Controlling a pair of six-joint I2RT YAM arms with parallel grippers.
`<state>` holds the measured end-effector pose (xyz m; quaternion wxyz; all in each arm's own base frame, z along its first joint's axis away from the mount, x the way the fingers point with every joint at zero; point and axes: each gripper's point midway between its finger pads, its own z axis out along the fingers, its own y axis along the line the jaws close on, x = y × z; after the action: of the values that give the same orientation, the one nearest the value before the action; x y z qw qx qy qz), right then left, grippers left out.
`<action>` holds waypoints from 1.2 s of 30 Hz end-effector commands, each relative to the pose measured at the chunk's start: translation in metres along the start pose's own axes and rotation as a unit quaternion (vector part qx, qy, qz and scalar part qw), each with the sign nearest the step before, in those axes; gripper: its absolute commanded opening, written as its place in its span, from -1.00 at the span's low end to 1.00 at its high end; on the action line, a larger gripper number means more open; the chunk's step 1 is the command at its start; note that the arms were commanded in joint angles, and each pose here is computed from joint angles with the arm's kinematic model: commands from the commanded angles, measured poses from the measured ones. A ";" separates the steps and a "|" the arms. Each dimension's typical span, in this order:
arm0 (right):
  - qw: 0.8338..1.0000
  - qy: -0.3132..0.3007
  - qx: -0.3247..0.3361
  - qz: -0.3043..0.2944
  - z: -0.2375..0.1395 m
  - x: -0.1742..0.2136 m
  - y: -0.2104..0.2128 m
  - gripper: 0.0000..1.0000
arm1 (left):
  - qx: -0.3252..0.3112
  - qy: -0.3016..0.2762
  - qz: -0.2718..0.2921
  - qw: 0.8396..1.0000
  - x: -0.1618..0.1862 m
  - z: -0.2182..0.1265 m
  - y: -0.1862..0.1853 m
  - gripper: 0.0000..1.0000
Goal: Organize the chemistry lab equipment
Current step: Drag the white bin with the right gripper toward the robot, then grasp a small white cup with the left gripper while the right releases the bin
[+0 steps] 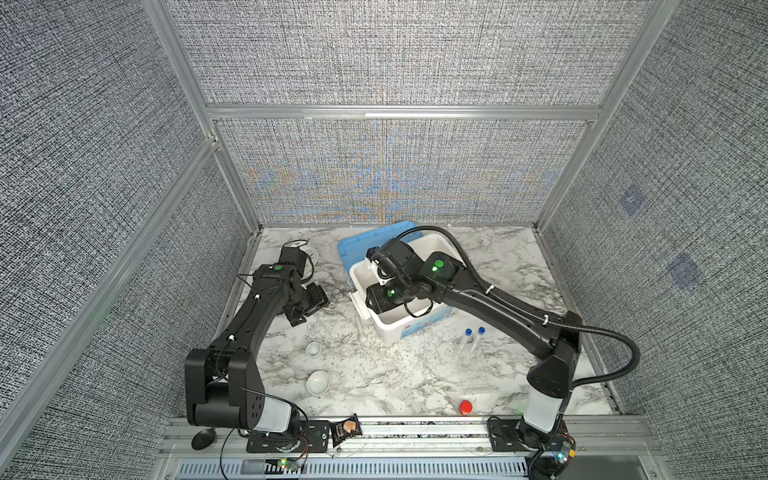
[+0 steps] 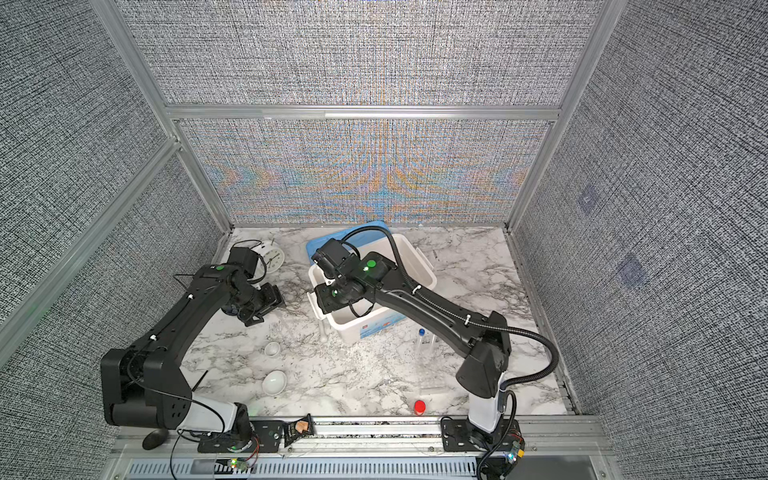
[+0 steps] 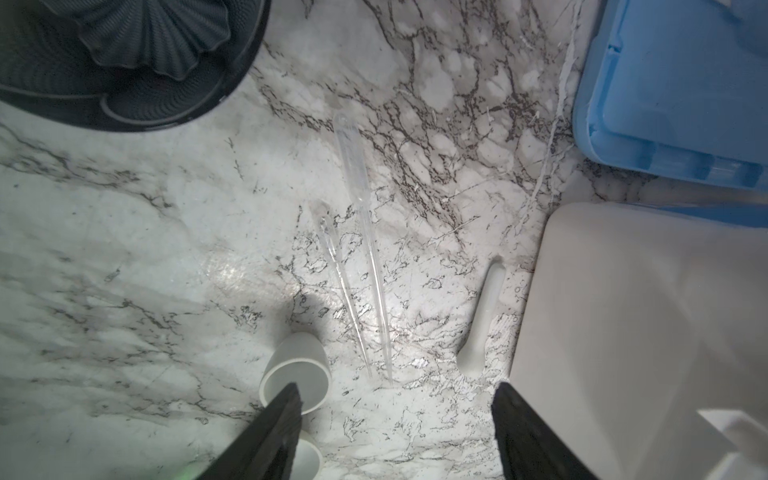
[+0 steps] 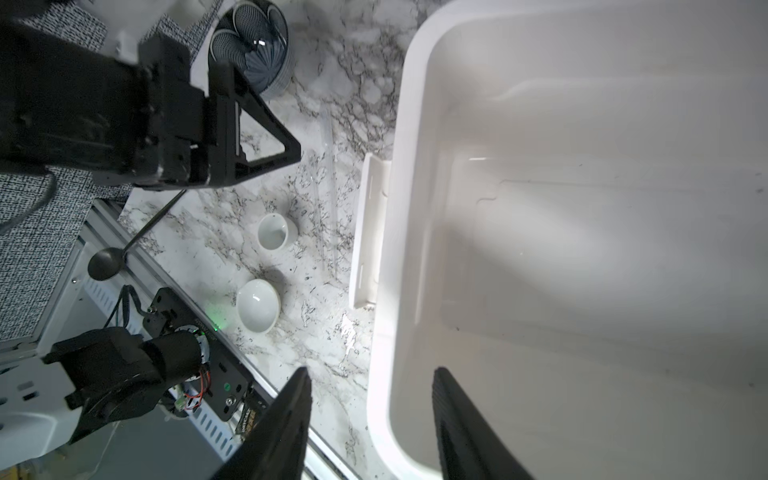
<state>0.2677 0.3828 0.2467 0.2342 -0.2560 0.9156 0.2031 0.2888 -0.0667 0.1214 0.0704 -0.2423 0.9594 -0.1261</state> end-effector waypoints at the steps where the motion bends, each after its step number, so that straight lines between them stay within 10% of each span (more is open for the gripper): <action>1: 0.998 -0.058 0.027 -0.028 -0.016 -0.016 -0.013 0.02 | -0.007 0.002 -0.008 1.000 0.002 0.007 0.004 0.33; 8: 0.986 -0.165 0.008 -0.008 -0.038 -0.029 -0.021 0.04 | -0.057 0.037 -0.024 0.997 0.016 0.011 0.023 0.25; 17: 0.989 -0.143 0.020 -0.017 -0.027 -0.014 -0.032 0.07 | -0.110 0.098 0.009 0.989 0.066 0.024 0.048 0.24; 36: 0.989 -0.150 -0.005 -0.008 -0.029 -0.021 -0.025 0.07 | -0.130 0.103 0.002 0.986 0.058 0.074 0.050 -0.27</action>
<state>0.2885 0.3516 0.2679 0.3644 -0.2364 0.8722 0.2250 0.2286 -0.0729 0.0363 -0.0677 -0.2278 0.9705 -0.0401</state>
